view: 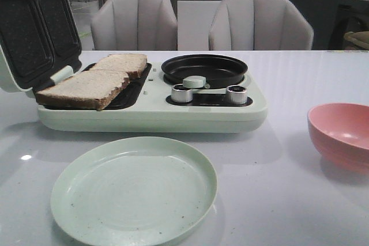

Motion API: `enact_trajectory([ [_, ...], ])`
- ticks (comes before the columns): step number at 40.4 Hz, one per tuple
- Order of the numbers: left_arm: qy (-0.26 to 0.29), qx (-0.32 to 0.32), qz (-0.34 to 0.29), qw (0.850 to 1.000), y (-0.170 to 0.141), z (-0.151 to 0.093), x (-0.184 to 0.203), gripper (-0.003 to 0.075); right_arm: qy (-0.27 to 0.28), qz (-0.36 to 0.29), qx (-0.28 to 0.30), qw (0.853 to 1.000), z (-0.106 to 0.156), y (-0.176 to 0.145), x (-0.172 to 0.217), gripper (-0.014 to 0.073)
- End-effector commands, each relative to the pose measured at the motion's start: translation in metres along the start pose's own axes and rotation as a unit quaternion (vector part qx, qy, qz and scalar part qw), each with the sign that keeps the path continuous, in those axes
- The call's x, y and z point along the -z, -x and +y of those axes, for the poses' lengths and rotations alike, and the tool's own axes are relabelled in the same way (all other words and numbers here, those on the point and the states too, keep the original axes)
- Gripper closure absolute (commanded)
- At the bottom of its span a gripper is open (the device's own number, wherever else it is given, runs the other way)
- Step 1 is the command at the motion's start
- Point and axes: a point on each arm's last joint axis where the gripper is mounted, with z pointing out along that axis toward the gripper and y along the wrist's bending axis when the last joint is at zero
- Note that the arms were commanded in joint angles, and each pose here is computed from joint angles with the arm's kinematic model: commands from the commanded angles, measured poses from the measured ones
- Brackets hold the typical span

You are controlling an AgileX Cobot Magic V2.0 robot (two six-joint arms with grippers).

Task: Make breakfast with bread and shrimp
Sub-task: 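Push the sandwich maker lid down over the bread with the left gripper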

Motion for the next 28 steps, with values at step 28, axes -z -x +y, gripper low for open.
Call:
enact_trajectory([
  [28,-0.189,-0.125,0.031,0.974,-0.011,-0.106,0.000,0.0622,-0.001,-0.048,0.001,0.999,0.001,0.012,0.007,0.0091],
])
